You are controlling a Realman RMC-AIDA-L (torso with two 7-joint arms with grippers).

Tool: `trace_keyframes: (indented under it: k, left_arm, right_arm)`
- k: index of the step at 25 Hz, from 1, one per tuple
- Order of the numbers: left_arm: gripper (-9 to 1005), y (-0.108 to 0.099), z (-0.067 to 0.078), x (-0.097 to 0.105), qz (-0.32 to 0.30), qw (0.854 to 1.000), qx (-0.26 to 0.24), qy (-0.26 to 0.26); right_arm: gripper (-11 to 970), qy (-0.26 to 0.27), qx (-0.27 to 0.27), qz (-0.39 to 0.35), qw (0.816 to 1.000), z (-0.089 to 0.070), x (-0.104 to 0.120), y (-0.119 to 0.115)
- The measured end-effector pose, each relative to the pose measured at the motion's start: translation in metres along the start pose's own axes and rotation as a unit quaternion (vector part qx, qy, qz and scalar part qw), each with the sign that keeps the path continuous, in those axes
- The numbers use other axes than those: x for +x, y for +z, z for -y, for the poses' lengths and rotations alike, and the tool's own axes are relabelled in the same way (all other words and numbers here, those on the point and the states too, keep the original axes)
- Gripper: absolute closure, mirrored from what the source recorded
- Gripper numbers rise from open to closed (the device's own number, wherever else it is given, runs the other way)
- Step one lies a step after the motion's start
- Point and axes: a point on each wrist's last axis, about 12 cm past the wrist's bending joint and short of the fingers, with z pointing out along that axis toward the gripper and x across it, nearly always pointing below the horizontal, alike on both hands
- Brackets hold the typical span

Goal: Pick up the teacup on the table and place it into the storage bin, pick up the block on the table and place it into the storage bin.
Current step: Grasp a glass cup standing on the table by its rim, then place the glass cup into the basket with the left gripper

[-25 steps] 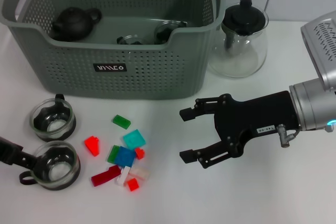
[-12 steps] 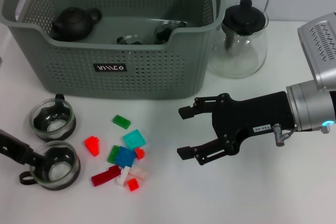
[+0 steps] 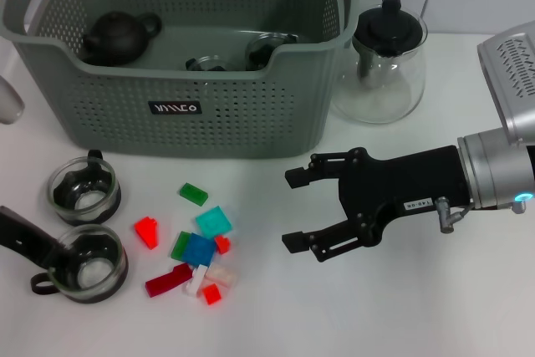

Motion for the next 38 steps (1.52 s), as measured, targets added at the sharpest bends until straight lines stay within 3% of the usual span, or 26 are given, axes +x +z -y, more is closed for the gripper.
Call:
trace_keyframes:
  k: [12,15,19,25,28,33,35,38]
  left_arm:
    - [762,0.006,0.004,-0.008,-0.002,1.000,-0.010,-0.007]
    - [938,0.005,0.005,-0.009,-0.001,1.000,-0.011,-0.008]
    - [941,-0.004,0.008,-0.008,0.008,1.000,-0.003,-0.009]
    - [942,-0.034,0.024,-0.003,0.058,0.996,0.061,-0.002]
    - [943,-0.051,0.033,-0.006,0.124,0.983,0.137,0.009]
    - [943,-0.079,0.046,-0.032,0.254,0.934,0.242,0.063]
    - [943,-0.087,0.048,-0.049,0.286,0.924,0.240,0.082]
    - [943,-0.100,0.047,-0.081,0.312,0.923,0.203,0.099]
  right_arm:
    - [12,0.000,0.001,0.005,1.000,0.000,0.000,-0.001]
    - [12,0.000,0.001,0.007,1.000,0.000,-0.001,-0.001]
    - [12,-0.001,0.001,0.007,1.000,0.000,-0.001,-0.002]
    - [13,0.004,0.007,0.004,1.000,0.000,0.003,-0.006]
    - [13,0.011,0.014,0.002,1.000,0.001,0.005,-0.013]
    - [12,0.038,0.021,0.001,0.999,-0.001,0.015,-0.030]
    - [12,0.046,0.019,0.000,0.999,-0.002,0.016,-0.035]
    - [12,0.066,0.014,0.001,0.998,-0.004,0.019,-0.047]
